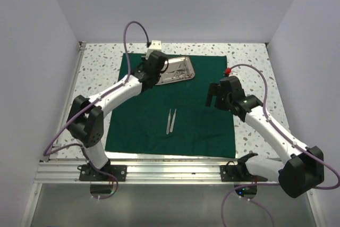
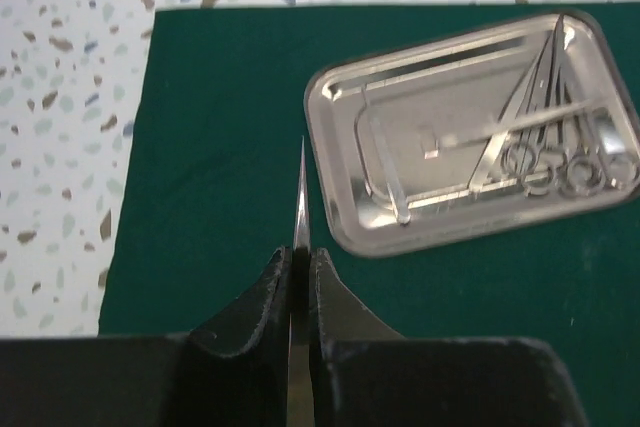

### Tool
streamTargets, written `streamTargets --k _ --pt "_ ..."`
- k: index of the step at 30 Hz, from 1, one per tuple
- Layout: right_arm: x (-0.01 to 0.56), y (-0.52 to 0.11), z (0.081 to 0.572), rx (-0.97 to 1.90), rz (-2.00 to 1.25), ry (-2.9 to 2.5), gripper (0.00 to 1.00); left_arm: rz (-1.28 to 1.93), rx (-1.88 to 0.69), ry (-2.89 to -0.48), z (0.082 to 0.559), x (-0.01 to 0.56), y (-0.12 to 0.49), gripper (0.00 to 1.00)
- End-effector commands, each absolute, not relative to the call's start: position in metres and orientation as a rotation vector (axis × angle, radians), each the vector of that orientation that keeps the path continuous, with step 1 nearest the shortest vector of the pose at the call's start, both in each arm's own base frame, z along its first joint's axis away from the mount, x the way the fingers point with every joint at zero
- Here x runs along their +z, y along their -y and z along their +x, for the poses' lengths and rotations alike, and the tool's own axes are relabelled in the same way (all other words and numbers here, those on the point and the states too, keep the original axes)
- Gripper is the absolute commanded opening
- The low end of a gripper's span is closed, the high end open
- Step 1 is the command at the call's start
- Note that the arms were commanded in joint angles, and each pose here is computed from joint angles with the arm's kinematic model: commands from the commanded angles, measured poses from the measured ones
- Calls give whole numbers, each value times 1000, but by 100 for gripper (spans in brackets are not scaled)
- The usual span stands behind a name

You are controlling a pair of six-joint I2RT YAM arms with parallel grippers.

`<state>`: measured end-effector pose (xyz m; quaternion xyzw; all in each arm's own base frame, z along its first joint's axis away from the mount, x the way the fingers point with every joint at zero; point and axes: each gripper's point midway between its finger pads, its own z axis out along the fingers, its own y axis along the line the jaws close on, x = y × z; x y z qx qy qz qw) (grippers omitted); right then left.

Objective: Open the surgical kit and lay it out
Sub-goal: Place the medical item in the surgical kit.

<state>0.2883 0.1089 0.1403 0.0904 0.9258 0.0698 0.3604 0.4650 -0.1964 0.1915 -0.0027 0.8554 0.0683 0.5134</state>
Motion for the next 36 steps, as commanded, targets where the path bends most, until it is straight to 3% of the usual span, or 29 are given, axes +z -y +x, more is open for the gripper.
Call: streamTargets --k 1,7,24,26,27,28,31,33,36 --pt "148 -120 285 282 182 -2351 98 -87 233 -2129 418 154 172 0" --pt "146 -123 274 332 149 -2342 98 -165 314 -2231 348 96 133 0" --pt "155 -111 269 287 140 -2295 98 -148 240 -2441 258 21 124 0" --pt "156 -110 270 281 138 -2294 98 -136 259 -2454 253 19 121 9" --pt "155 -110 270 277 136 -2300 99 -134 263 -2458 252 18 120 18" --pt "155 -110 270 276 137 -2298 98 -125 266 -2461 251 19 121 34" --pt "156 -111 271 279 134 -2293 98 -135 280 -2429 257 31 122 60" --pt "156 -111 271 280 132 -2290 98 -143 289 -2387 269 49 126 67" --pt "157 -109 272 274 130 -2282 98 -136 254 -2321 294 76 141 67"
